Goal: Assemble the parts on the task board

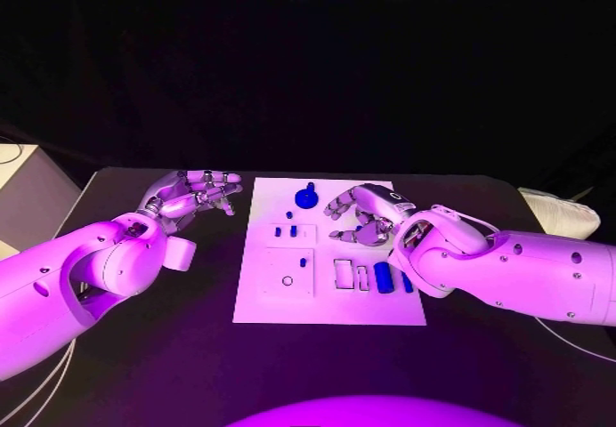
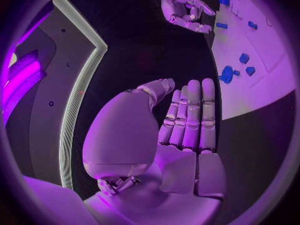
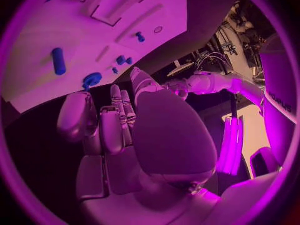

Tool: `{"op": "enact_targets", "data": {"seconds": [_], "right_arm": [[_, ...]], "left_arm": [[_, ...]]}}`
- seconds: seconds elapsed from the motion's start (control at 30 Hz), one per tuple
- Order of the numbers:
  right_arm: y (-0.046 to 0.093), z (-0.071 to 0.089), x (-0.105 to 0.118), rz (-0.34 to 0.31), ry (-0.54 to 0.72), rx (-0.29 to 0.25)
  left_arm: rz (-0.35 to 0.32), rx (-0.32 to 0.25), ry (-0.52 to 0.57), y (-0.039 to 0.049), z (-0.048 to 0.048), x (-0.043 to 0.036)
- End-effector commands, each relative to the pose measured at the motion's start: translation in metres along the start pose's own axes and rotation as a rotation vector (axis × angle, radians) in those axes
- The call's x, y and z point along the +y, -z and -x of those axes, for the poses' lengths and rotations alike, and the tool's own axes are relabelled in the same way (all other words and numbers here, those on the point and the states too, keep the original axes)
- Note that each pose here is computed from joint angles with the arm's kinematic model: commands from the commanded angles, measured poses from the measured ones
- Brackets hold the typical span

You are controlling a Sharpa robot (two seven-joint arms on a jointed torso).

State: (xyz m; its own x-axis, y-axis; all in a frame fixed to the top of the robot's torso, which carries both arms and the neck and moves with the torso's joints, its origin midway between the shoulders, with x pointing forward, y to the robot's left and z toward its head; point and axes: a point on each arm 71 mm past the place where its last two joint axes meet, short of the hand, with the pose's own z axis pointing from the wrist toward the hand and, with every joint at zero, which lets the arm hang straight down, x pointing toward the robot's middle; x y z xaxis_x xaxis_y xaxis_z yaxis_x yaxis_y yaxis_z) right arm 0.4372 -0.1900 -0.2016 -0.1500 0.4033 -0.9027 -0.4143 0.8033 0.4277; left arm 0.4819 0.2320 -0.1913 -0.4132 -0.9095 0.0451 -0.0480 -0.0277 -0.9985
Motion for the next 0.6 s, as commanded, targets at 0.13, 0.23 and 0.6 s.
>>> {"op": "enact_targets", "data": {"seconds": [0.13, 0.23, 0.6], "right_arm": [[-0.005, 0.011, -0.025, -0.047, 0.057, 0.067], [-0.006, 0.013, -0.032, -0.053, 0.128, 0.097], [-0.008, 0.009, -0.044, -0.089, 0.285, 0.203]], "left_arm": [[-0.005, 0.020, 0.011, -0.0009, -0.0032, 0.0001], [-0.005, 0.019, 0.011, -0.0009, -0.0031, 0.0004], [-0.004, 0.019, 0.011, -0.0006, -0.0028, 0.0007]]}}
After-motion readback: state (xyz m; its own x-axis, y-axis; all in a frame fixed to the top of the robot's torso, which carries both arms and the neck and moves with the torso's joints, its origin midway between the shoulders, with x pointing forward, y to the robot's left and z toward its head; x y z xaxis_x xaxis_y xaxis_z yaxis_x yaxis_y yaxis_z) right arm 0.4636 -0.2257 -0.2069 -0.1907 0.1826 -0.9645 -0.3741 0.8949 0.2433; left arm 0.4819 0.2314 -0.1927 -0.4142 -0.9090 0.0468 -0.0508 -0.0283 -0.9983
